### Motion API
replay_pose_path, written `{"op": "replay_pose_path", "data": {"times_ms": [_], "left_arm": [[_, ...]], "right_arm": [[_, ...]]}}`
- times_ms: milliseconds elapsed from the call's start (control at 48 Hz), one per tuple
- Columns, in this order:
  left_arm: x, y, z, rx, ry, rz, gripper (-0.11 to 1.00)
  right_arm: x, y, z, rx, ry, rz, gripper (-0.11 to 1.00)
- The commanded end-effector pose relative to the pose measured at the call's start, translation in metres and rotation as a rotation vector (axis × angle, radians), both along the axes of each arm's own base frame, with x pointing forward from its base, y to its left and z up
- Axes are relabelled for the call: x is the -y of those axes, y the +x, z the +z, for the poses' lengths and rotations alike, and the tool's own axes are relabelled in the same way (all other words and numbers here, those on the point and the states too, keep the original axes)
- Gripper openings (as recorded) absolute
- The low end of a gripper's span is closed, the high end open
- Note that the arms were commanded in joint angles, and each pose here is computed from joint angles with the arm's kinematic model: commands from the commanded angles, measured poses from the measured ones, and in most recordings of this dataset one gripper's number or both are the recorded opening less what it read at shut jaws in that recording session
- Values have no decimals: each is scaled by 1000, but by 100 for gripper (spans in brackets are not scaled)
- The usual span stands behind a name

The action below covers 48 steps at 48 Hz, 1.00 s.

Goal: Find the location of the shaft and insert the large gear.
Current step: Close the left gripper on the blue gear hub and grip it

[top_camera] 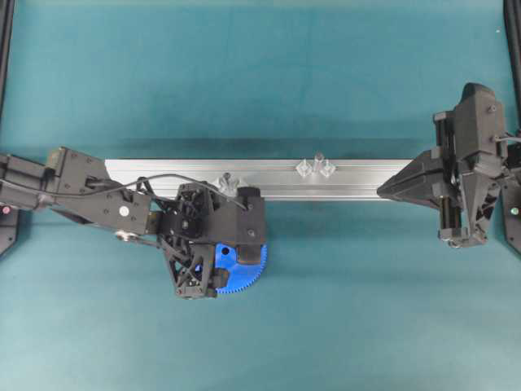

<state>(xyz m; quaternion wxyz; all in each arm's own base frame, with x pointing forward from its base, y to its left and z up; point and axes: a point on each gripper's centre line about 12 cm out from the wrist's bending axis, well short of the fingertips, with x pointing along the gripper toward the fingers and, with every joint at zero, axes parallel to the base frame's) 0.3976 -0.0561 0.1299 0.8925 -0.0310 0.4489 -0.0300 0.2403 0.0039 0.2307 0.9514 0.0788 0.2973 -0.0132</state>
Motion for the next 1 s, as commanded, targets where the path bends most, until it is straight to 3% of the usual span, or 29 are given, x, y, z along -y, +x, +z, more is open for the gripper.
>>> {"op": "replay_pose_path", "data": {"times_ms": [0, 978], "left_arm": [[1, 2, 6, 13, 3, -6, 94], [-1, 5, -10, -35, 5, 7, 94]], "right_arm": [[0, 1, 5, 23, 6, -3, 2], [0, -12, 3, 40, 39, -24, 2]]}}
